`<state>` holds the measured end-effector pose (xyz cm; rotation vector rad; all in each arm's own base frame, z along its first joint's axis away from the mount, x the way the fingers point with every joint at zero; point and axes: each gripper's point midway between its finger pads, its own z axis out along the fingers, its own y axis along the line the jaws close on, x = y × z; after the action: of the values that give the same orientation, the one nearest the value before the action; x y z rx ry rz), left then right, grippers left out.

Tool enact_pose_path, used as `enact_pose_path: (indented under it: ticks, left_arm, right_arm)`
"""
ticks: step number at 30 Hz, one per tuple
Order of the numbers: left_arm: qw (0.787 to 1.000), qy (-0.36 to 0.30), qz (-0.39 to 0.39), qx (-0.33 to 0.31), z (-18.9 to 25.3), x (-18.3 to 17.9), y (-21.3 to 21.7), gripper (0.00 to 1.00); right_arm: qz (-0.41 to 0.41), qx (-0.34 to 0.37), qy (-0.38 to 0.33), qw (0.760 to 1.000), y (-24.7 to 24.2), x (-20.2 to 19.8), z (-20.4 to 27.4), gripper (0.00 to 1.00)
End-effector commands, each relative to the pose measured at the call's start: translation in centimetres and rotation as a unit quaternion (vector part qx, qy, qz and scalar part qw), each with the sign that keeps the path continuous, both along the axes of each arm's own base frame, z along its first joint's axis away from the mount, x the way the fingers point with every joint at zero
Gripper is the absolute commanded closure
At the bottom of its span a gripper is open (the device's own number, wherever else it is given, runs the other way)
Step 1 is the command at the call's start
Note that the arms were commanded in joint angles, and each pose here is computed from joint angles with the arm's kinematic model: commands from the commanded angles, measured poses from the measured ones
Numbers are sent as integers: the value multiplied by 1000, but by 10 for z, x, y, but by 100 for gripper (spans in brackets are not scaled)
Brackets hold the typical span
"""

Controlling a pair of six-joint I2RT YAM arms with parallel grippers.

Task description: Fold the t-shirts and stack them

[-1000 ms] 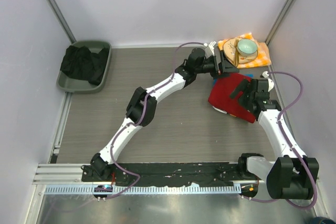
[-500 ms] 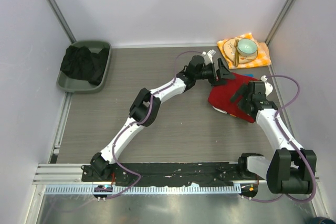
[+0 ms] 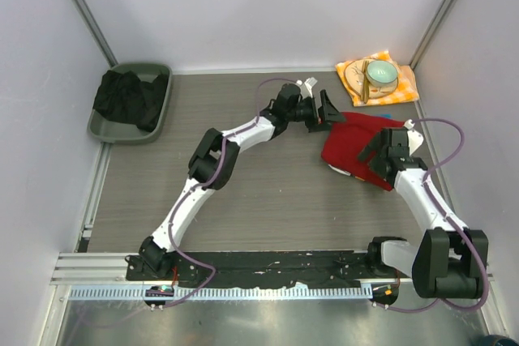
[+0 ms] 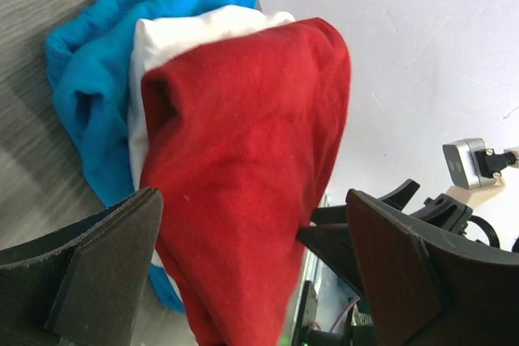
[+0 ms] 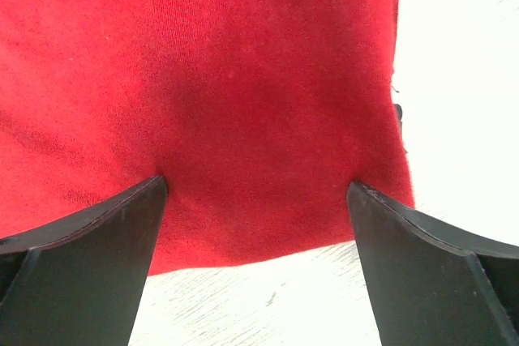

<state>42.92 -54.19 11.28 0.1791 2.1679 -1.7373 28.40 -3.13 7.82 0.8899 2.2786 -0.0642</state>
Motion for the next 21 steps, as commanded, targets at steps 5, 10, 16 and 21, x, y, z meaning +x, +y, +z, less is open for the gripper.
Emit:
enact_pose_path:
  ticks: [5, 10, 16, 21]
  left_arm:
    - [993, -117, 16, 4, 131, -18, 35, 0]
    - [985, -149, 44, 79, 157, -44, 79, 0]
    - [939, -145, 183, 254, 121, -52, 174, 0]
    - [865, -165, 277, 385, 101, -75, 273, 0]
  right_arm:
    - [-5, -19, -149, 989, -5, 15, 109, 1]
    - [81, 26, -188, 978, 29, 32, 153, 0]
    - [181, 85, -236, 951, 94, 56, 175, 1]
    - [202, 60, -225, 952, 117, 77, 165, 0]
